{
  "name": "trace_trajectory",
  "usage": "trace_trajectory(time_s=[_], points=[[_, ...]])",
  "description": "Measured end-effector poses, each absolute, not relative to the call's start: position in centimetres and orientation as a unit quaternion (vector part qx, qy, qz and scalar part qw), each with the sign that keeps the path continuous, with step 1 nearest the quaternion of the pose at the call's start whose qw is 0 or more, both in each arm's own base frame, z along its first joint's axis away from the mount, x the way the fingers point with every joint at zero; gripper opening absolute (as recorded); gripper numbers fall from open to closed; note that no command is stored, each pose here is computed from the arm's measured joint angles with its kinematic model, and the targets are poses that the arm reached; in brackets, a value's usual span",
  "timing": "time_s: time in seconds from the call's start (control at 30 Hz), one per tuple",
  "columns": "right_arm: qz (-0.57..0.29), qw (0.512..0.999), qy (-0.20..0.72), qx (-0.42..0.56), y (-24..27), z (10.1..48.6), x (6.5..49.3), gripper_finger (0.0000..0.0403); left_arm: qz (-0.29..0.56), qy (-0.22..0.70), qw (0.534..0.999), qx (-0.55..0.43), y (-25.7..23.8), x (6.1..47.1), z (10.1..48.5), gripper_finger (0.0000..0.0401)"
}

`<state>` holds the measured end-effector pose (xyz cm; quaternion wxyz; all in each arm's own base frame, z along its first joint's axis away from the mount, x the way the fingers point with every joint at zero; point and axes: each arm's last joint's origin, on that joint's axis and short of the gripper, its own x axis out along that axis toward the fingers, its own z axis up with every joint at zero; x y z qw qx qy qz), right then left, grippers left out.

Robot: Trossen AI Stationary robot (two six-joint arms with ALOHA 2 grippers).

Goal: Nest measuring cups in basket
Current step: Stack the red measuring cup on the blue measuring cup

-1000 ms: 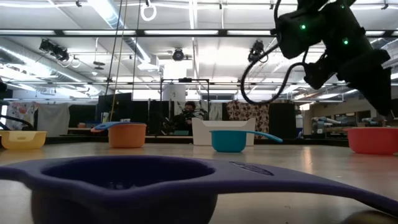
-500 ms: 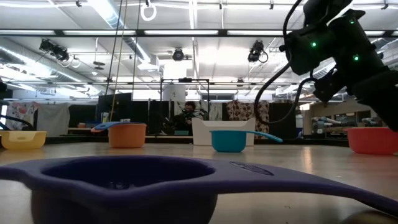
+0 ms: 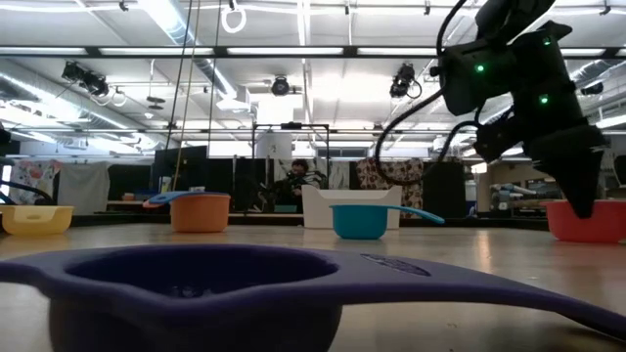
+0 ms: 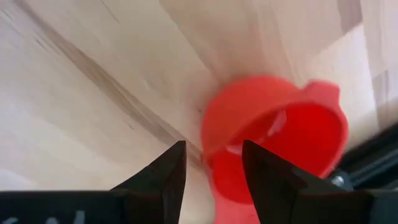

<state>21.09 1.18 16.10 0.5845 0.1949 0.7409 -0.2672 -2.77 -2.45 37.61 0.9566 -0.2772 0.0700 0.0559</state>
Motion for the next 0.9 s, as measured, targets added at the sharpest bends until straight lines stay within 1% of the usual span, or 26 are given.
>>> trace_trajectory(time_s=[0.2,0.37,0.5,0.67,0.73,0.9], points=[[-0.252,0.618,0.717,0.201,0.0,15.7,22.1,0.0157,0.056,0.070,0.956,-0.279,-2.5,-2.8,37.6,0.0057],[-0.275,0.618,0.709,0.199,-1.1,15.7,22.1,0.0136,0.056,0.070,0.954,-0.287,-2.5,-2.8,37.6,0.0057],[-0.282,0.624,0.697,0.214,-1.8,15.5,22.2,0.0098,0.056,0.070,0.954,-0.286,-2.5,-2.8,37.6,0.0057],[-0.272,0.628,0.686,0.246,-2.2,14.7,22.0,0.0026,0.056,0.070,0.954,-0.287,-2.5,-2.8,37.6,0.0057],[-0.273,0.628,0.683,0.254,-2.2,14.5,21.9,0.0026,0.056,0.070,0.954,-0.286,-2.5,-2.8,37.6,0.0057],[-0.308,0.617,0.671,0.273,-2.3,14.6,22.0,0.0026,0.056,0.070,0.954,-0.286,-2.5,-2.8,37.6,0.0057]])
